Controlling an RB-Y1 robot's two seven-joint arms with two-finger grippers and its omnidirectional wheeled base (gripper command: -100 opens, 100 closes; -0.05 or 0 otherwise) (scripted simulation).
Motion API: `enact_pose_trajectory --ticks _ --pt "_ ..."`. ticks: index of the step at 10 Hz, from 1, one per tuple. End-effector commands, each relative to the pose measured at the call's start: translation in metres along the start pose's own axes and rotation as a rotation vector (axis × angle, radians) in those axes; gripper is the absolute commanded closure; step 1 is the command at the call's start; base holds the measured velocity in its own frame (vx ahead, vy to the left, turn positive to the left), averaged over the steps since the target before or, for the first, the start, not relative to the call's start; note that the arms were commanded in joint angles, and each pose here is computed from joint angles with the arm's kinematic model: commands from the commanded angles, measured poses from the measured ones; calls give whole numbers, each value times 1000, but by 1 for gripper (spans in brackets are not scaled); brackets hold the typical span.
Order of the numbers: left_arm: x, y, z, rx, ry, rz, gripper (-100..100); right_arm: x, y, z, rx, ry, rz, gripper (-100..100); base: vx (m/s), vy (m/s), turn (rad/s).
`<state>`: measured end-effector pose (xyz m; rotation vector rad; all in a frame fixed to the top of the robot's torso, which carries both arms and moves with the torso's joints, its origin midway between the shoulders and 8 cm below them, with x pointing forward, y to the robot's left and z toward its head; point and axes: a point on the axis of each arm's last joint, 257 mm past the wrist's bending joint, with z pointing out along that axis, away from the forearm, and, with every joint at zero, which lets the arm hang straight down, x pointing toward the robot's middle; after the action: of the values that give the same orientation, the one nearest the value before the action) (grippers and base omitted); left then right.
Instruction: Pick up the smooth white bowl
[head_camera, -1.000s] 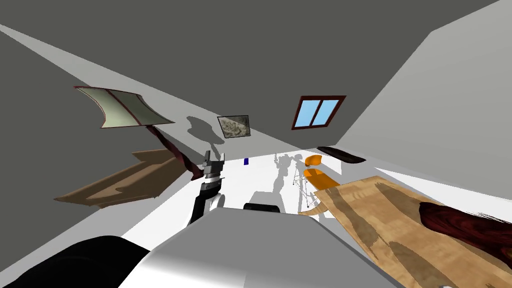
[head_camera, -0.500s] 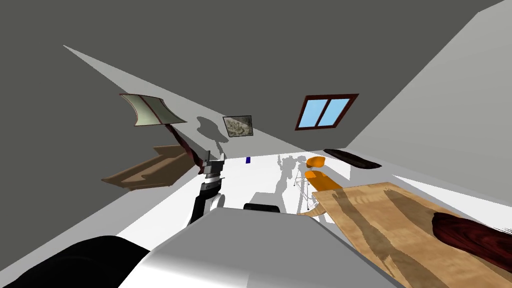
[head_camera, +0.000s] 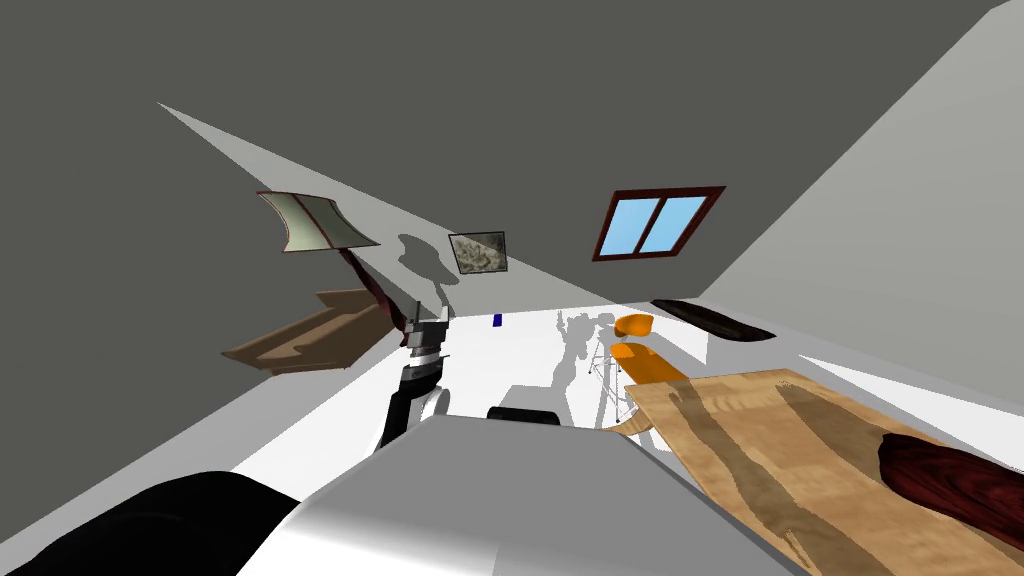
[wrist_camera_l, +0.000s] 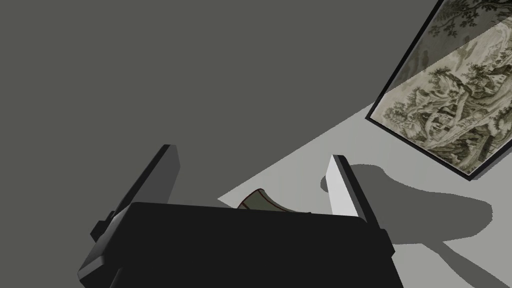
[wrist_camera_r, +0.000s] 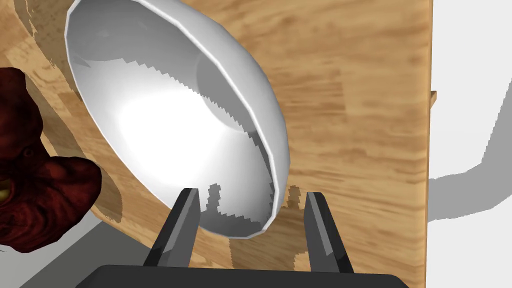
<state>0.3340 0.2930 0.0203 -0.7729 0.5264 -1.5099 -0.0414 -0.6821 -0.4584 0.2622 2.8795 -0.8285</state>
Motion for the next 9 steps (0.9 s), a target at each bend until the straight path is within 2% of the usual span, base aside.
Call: enact_pose_trajectory --ticks 1,4,5,6,8,9 --pt "0 0 0 0 0 0 0 0 0 0 0 0 0 100 0 0 0" --pt "0 0 0 0 0 0 0 0 0 0 -1 0 3 100 0 0 0" --pt "0 0 0 0 0 0 0 0 1 0 -1 0 3 0 0 0 0" --pt "0 0 0 0 0 0 0 -3 -2 -5 -8 -3 -7 100 14 21 -92" --pt "0 0 0 0 0 0 0 -4 -2 -5 -9 -4 -7 100 10 21 -48" --pt "0 0 0 0 0 0 0 -4 -2 -5 -9 -3 -7 0 0 0 0"
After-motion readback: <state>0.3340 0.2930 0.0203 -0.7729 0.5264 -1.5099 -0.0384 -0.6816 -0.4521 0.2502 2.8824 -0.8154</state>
